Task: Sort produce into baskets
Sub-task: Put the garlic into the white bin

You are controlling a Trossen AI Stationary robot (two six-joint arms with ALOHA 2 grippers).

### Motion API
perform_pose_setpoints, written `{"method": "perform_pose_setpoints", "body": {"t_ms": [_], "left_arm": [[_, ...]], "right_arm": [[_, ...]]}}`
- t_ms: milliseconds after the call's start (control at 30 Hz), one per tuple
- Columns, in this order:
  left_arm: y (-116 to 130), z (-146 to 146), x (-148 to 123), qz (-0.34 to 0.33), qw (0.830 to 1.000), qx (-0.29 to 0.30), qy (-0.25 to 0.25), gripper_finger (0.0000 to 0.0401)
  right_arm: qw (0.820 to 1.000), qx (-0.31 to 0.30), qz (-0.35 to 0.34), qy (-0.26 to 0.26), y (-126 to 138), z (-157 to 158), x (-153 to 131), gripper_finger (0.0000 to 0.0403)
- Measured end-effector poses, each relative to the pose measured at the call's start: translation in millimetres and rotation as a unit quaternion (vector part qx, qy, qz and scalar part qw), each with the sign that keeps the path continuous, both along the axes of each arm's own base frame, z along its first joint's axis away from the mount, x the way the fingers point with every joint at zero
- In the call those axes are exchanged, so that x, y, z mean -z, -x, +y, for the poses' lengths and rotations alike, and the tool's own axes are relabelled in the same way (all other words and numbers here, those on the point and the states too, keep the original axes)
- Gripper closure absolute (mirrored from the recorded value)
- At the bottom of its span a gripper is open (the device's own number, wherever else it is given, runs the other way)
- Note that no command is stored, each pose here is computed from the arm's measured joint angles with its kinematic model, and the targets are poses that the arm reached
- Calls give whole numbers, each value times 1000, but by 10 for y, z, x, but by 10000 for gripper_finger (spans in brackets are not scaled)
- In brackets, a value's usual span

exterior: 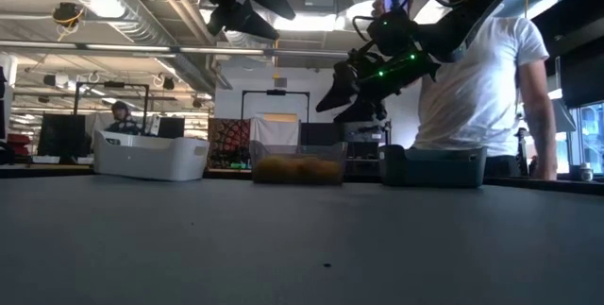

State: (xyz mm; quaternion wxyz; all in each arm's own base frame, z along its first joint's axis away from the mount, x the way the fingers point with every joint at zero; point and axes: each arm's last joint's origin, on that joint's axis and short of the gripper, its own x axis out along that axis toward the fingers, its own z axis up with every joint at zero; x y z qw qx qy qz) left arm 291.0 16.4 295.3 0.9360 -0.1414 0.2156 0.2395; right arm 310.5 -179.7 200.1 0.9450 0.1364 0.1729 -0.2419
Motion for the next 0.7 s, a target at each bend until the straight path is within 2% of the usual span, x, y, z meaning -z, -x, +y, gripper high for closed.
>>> {"method": "perform_pose_setpoints", "body": {"t_ms": [133, 367, 700], "left_arm": [[-3, -12, -4, -5, 1000, -2, 5, 152], [-4, -45, -3, 9, 1000, 20, -22, 152], [-2, -69, 2, 14, 999, 28, -28, 152]], "right_arm": [[1000, -7, -9, -26, 4, 15, -10, 47], [989, -134, 0, -60, 11, 136, -17, 47], [969, -225, 100, -23, 30, 568, -47, 47]]}}
